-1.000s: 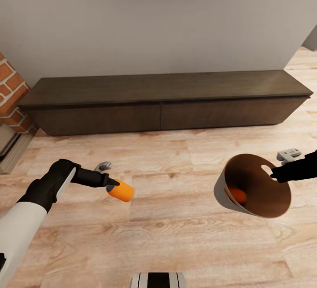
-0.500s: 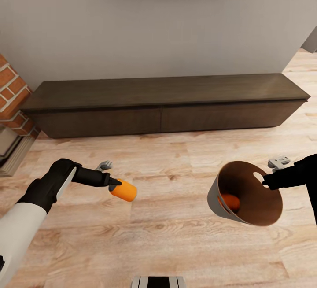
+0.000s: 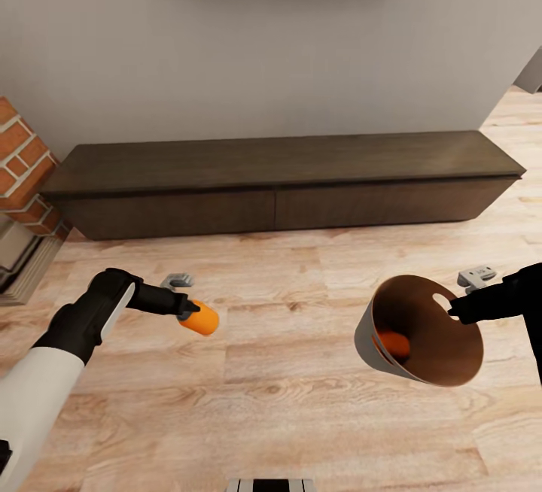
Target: Put the three can of soda from the living room inside the tash can in the kitchen.
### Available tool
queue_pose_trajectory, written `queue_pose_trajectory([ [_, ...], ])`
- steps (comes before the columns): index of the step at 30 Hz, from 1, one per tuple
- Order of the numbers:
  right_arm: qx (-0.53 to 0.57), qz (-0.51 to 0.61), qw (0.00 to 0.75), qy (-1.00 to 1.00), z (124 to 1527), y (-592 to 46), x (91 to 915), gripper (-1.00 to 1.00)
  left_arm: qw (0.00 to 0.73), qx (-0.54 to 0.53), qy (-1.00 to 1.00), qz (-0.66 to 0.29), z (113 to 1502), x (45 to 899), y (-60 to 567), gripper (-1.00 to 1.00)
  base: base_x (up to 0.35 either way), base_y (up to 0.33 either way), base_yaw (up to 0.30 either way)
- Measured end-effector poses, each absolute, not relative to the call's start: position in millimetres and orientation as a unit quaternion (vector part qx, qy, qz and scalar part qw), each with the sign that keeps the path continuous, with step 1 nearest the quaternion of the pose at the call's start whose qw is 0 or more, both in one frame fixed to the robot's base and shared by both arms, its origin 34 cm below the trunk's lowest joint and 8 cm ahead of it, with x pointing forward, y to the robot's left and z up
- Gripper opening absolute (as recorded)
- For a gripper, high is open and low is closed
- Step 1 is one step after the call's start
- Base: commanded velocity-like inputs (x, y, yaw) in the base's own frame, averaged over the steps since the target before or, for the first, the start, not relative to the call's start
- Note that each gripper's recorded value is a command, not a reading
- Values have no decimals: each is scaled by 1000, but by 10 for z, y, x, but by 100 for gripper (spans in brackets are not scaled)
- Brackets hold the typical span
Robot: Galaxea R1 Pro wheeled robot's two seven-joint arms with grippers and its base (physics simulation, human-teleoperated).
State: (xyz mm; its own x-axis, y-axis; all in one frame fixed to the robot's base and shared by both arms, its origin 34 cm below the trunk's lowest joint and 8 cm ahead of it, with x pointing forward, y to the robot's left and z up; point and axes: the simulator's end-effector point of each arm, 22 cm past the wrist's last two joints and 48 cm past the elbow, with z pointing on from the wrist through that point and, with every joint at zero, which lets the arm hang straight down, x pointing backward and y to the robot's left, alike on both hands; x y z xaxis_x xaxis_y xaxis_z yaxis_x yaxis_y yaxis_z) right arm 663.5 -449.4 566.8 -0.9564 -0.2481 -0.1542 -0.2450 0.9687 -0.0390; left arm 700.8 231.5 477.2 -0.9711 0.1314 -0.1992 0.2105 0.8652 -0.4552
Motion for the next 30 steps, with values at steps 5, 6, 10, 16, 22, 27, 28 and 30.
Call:
queue_pose_trajectory([
  [5, -123, -15, 79, 989, 5790, -4547, 6649, -100, 93, 94, 960, -247, 4931, 7086, 2198, -100, 0, 0, 0],
  [6, -122, -15, 79, 989, 5811, -4551, 6651, -100, 93, 94, 960, -248, 4956, 7093, 2191, -100, 0, 0, 0],
  [10, -123, -11, 79, 989, 5878, -4517, 6666, -100, 95, 97, 958, -252, 5052, 7110, 2146, -100, 0, 0, 0],
  [16, -130, -12, 76, 989, 5968, -4468, 6686, -100, 92, 103, 956, -258, 5166, 7108, 2026, -100, 0, 0, 0],
  [22, -129, -28, 75, 988, 6071, -4535, 6712, -100, 95, 111, 948, -283, 5379, 7124, 1885, -100, 0, 0, 0],
  [27, -123, -23, 77, 989, 6163, -4505, 6733, -100, 90, 112, 946, -291, 5459, 7074, 1841, -100, 0, 0, 0],
  [28, -122, -15, 79, 989, 6157, -4432, 6740, -100, 89, 111, 946, -292, 5473, 7067, 1839, -100, 0, 0, 0],
  [30, -121, 6, 83, 989, 6157, -4275, 6759, -100, 87, 111, 946, -292, 5502, 7057, 1834, -100, 0, 0, 0],
])
